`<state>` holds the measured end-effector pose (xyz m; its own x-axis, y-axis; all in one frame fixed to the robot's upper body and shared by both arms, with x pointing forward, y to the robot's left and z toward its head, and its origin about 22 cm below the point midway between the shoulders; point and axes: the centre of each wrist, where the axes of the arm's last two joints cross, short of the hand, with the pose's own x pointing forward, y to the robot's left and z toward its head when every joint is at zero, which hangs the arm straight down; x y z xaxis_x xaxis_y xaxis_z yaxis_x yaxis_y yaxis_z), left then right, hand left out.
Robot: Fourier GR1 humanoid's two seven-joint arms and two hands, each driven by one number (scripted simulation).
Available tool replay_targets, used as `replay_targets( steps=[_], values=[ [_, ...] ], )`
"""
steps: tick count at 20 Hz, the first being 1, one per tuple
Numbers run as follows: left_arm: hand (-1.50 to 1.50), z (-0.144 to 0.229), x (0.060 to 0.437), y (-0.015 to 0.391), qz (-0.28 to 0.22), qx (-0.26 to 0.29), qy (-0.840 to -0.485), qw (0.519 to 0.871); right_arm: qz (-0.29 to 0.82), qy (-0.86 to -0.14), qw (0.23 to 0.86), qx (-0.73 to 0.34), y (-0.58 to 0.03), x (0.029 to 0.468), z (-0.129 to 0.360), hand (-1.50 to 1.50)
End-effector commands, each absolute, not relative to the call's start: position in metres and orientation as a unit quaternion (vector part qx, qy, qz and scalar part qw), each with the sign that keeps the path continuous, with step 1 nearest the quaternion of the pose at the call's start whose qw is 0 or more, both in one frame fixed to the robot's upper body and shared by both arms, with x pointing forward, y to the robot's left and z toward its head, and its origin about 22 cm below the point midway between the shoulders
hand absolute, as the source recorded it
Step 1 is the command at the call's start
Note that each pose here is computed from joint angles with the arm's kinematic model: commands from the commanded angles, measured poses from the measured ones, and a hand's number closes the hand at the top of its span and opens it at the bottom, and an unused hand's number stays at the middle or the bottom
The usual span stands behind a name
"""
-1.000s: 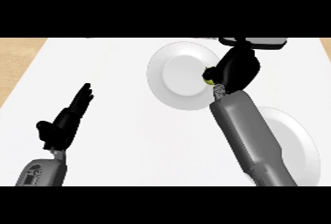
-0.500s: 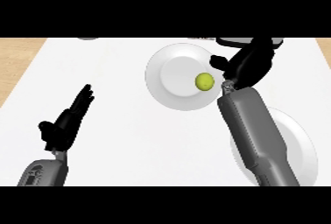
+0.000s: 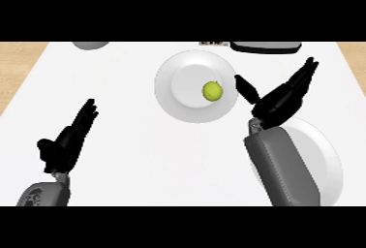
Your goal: Pick the pear from the plate and place it in the plate
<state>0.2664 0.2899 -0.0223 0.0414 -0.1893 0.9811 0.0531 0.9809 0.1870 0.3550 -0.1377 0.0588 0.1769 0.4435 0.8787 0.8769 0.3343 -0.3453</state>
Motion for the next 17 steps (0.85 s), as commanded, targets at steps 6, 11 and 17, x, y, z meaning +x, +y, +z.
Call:
replay_targets(
  steps=[6, 11, 17],
  values=[
    [0.0, -0.021, 0.257, 0.305, -0.064, 0.067, -0.685, 0.723, -0.247, -0.621, 0.581, -0.465, -0.118, 0.255, -0.01, -1.5],
    [0.0, -0.033, 0.252, 0.287, -0.062, 0.068, -0.688, 0.72, -0.229, -0.627, 0.589, -0.456, -0.109, 0.221, -0.028, -1.5],
    [0.0, -0.012, 0.259, 0.313, -0.063, 0.085, -0.688, 0.718, -0.221, -0.63, 0.572, -0.477, -0.114, 0.202, -0.04, -1.5]
  ],
)
